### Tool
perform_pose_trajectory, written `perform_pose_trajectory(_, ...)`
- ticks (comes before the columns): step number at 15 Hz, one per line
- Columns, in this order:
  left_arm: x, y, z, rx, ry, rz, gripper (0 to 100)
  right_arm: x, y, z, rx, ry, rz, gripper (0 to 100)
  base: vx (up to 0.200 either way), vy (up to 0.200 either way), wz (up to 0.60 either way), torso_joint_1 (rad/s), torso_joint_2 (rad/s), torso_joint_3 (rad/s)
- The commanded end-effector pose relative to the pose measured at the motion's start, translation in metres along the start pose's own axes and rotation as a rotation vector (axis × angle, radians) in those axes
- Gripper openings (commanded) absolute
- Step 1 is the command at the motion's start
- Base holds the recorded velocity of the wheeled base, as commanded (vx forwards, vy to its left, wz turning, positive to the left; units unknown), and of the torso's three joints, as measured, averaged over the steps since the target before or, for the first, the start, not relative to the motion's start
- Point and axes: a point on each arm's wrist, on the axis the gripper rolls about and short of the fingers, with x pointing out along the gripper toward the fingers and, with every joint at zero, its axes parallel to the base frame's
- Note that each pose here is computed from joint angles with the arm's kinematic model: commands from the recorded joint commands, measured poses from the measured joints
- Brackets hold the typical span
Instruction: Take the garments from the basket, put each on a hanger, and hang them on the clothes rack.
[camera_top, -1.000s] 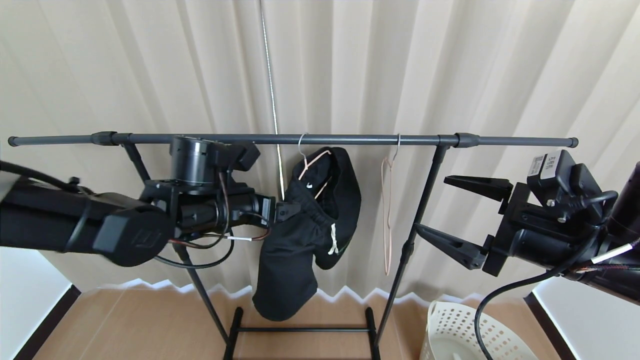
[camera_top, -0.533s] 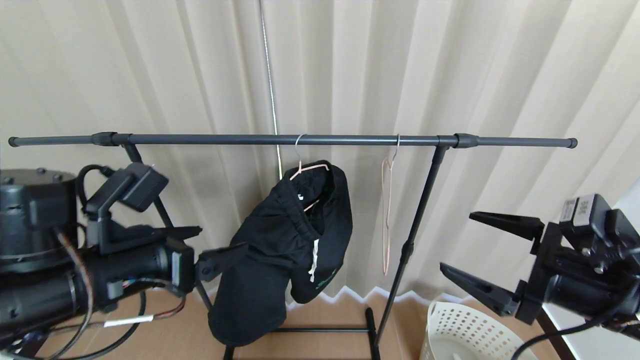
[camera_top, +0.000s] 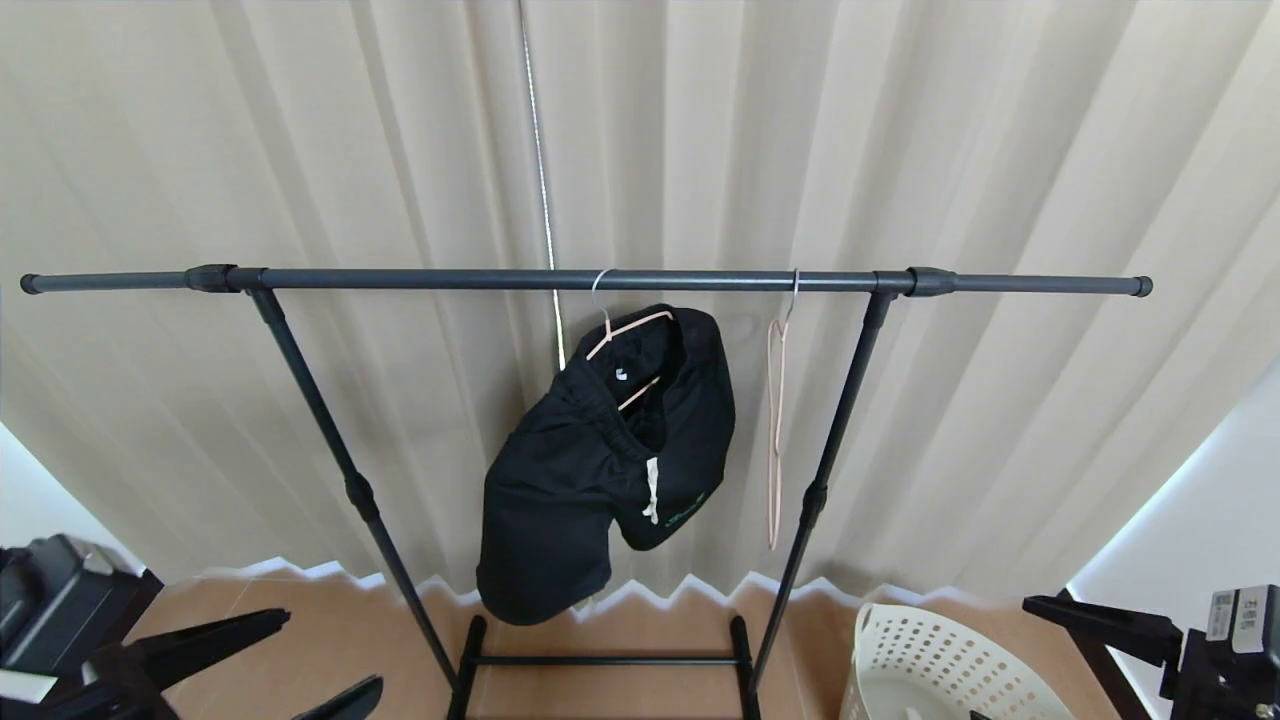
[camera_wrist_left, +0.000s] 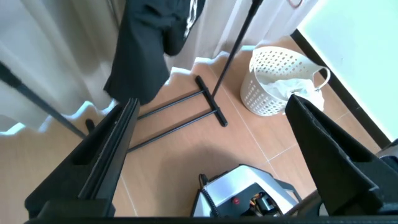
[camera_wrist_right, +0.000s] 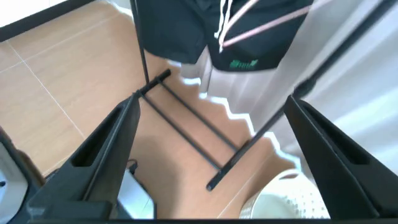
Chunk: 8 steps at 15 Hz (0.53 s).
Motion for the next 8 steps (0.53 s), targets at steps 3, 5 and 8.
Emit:
perform_pose_trajectory(3,-0.038,0.001,-0.052,-0.022,-0.076,0.097,100,-0.053,0.021,-0.028,0.033,0.009,-0.032,100,0.000,0.000,0.00,0.000,0.00,0.000)
perform_pose_trajectory(5,-0.049,-0.002,-0.064,-0.014,-0.067,0.096,100,-0.068,0.030,-0.045,0.034,0.015,-0.043,100,0.000,0.000,0.00,0.000,0.00,0.000)
perform_pose_trajectory(8,-0.063,-0.005,-0.087,0.060,-0.075,0.102,100,-0.081,0.035,-0.058,0.027,-0.009,-0.124,100,0.000,0.000,0.00,0.000,0.00,0.000)
